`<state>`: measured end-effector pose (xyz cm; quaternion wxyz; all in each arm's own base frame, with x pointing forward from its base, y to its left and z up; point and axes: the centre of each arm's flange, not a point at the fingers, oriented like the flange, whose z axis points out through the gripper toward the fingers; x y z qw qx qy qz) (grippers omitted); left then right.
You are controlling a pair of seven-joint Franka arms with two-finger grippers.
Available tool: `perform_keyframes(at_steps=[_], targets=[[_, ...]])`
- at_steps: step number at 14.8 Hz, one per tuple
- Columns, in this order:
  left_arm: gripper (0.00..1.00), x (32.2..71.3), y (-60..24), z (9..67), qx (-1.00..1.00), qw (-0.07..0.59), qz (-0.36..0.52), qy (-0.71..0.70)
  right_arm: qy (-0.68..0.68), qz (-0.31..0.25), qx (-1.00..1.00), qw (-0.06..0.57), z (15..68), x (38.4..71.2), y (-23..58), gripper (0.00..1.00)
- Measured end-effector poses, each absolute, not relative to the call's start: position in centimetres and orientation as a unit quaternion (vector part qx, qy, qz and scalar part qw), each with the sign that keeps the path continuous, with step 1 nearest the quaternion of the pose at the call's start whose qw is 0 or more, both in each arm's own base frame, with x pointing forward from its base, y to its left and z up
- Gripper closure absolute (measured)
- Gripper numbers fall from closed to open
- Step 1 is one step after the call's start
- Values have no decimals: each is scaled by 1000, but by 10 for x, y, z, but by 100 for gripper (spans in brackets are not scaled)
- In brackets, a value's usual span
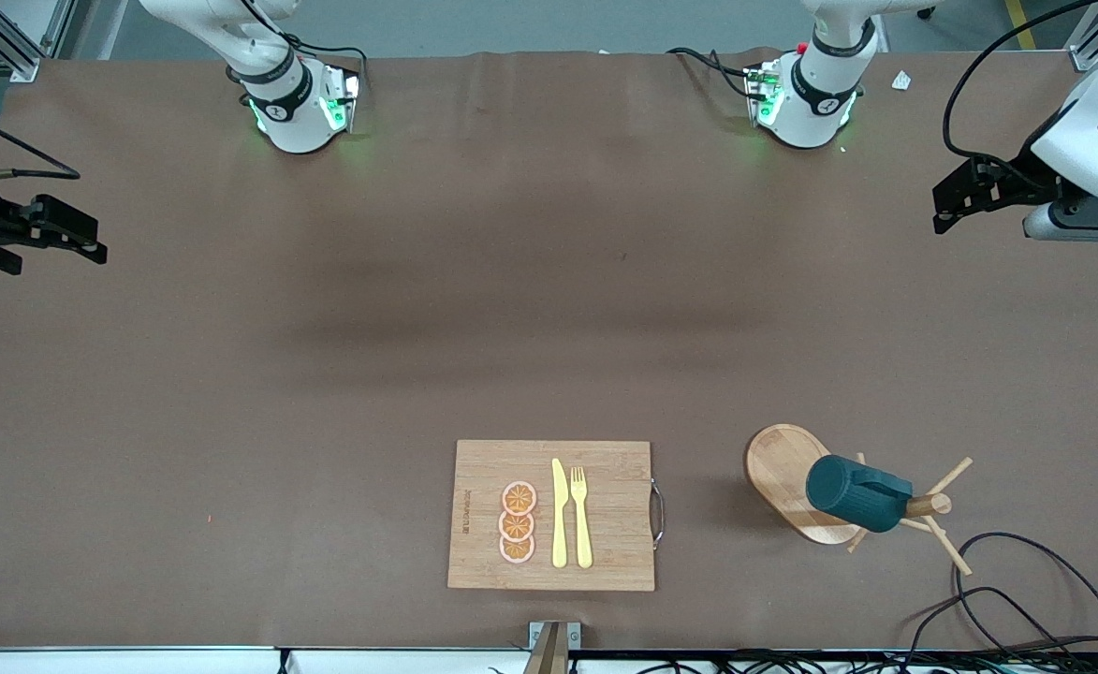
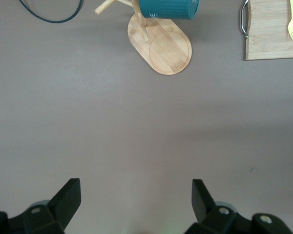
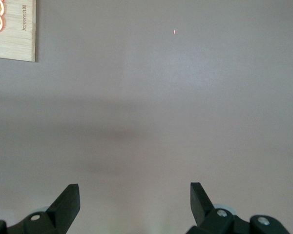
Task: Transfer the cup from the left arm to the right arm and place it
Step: 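Move the left gripper toward the teal mug on the wooden stand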
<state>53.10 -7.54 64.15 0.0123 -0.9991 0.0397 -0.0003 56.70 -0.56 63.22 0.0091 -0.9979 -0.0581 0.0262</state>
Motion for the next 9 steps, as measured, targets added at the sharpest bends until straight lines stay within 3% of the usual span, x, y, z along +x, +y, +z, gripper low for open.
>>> perform_keyframes(at_steps=[9], targets=[[0, 532, -70, 644, -999, 12, -3, 35, -58, 26, -998, 10, 632, 567, -6, 0]])
